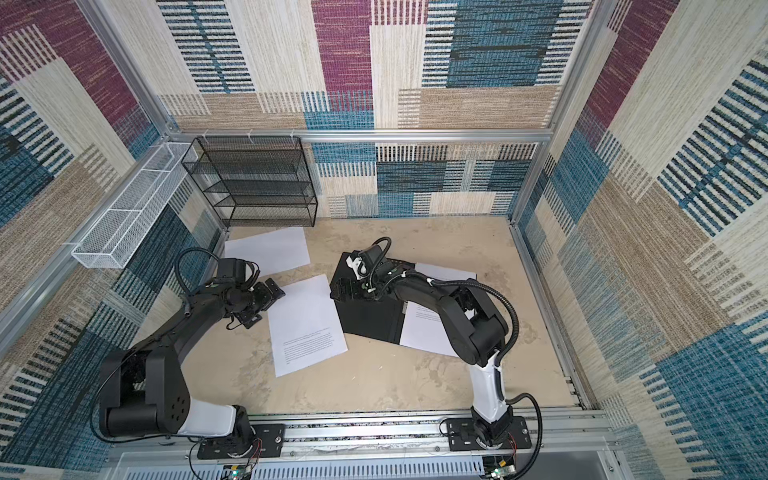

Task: Put the files into the folder

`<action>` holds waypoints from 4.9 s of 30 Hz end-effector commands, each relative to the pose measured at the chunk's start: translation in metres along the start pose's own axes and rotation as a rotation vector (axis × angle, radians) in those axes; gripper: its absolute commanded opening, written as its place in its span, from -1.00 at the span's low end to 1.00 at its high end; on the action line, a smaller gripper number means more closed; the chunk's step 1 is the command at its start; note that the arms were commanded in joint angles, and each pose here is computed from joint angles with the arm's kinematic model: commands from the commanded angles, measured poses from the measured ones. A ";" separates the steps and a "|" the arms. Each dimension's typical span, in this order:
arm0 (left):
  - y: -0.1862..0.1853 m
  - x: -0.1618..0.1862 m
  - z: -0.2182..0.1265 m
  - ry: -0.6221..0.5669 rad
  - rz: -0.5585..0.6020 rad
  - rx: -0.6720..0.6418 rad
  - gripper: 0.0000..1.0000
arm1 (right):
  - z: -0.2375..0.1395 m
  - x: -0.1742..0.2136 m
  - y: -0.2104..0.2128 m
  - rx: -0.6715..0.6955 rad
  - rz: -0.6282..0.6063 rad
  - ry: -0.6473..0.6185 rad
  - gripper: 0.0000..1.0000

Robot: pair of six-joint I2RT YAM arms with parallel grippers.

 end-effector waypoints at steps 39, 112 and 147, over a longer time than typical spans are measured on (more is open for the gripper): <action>0.008 0.052 0.088 0.299 -0.018 0.076 0.98 | 0.047 0.017 -0.013 -0.024 0.121 0.072 0.99; 0.040 0.046 0.090 0.342 -0.159 0.000 0.98 | 0.060 -0.011 0.017 -0.341 0.158 0.008 0.30; -0.077 0.027 -0.016 0.392 0.051 0.522 0.98 | -0.062 -0.051 -0.008 -0.146 0.198 -0.169 -1.00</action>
Point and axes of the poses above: each gripper's point midway between its finger pads, its own z axis out along the fingers, its own y axis along the line the jaws close on, x = y × z, the point moved 3 cm from there along -z, back along the fingers, and after that the axes turned 9 degrees about -z, right-handed, at the moved point
